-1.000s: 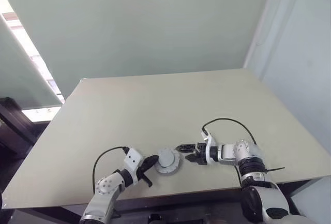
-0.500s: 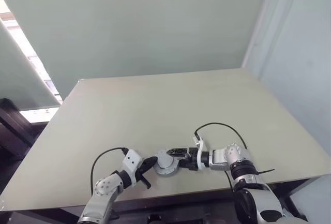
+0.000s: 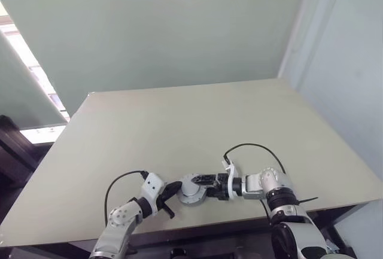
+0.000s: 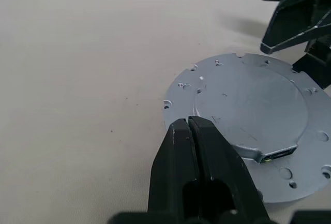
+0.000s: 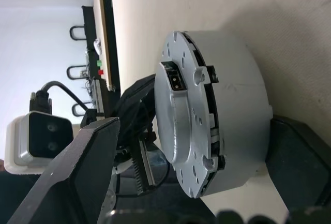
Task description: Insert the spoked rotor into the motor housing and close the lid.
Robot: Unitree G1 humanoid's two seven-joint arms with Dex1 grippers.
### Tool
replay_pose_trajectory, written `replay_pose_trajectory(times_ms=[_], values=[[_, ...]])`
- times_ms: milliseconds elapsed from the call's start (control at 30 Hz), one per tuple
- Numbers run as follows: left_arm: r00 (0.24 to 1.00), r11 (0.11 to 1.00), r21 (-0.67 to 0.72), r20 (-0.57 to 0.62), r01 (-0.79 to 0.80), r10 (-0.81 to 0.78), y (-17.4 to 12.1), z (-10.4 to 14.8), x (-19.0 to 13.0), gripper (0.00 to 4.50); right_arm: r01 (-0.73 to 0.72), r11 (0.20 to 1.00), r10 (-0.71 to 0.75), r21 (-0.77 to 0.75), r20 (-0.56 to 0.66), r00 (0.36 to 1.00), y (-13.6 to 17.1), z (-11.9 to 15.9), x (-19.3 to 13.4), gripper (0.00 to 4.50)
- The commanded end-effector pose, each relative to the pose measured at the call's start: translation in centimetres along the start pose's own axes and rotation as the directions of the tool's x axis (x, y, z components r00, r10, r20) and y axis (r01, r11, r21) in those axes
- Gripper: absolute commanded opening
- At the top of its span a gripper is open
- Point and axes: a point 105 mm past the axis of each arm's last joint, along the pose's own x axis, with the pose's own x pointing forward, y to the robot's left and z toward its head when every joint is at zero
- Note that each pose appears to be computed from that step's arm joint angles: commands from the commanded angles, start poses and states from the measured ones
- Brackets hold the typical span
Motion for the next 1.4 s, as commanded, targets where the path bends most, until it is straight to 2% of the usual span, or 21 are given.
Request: replay_pose_trajectory(times_ms=[33, 233, 333, 467, 833, 1000, 1100, 1200, 1300, 1400], values=[[0.997, 0.999, -0.014, -0.059, 0.051, -0.052, -1.4, -1.3, 0.3, 0.0, -0.046, 0.999, 0.047, 0.021, -0.067, 0.997, 1.0, -1.5, 1.2, 4.49], [0.997, 0.999, -0.015, -0.057, 0.05, -0.051, -1.5, -1.4, 0.2, 0.0, -0.021, 1.0, 0.023, 0.015, -0.095, 0.995, 0.7, -2.3, 1.6, 4.49], [0.997, 0.999, -0.015, -0.056, 0.049, -0.05, -1.5, -1.4, 0.2, 0.0, -0.017, 1.0, 0.018, 0.014, -0.099, 0.995, 0.7, -2.6, 2.0, 3.64], [0.997, 0.999, -0.016, -0.054, 0.047, -0.048, -1.6, -1.4, 0.2, 0.0, -0.013, 1.0, 0.014, 0.01, -0.108, 0.994, 1.0, -3.1, 2.8, 2.26], [0.998, 0.999, -0.016, -0.042, 0.038, -0.039, -1.4, -1.1, 0.2, 0.0, -0.016, 1.0, 0.017, 0.016, -0.085, 0.996, 1.1, -3.0, 3.3, 2.22], [0.999, 0.995, -0.097, 0.021, -0.035, 0.038, -0.2, 0.3, 0.3, 0.0, -0.011, 1.0, 0.012, 0.018, -0.067, 0.998, 0.9, -2.7, 3.2, 2.22], [0.998, 0.993, -0.105, -0.047, -0.053, 0.048, 0.3, 0.1, -0.1, 0.0, -0.009, 1.0, 0.011, 0.018, -0.059, 0.998, 0.9, -2.6, 3.2, 2.21], [0.995, 0.992, -0.104, -0.073, -0.072, 0.065, 0.8, 0.2, -0.5, 0.6, -0.01, 1.0, 0.011, 0.019, -0.05, 0.999, 0.9, -2.4, 3.1, 2.21], [0.993, 0.984, -0.144, -0.073, -0.105, 0.095, 1.5, 0.7, -1.0, 1.61, -0.011, 1.0, 0.012, 0.02, -0.042, 0.999, 0.9, -2.2, 3.1, 2.19], [0.968, 0.934, -0.258, -0.02, -0.247, 0.25, 4.7, 2.3, -2.7, 2.64, -0.02, 0.999, 0.021, 0.026, -0.026, 0.999, 1.0, -1.9, 3.1, 2.19]])
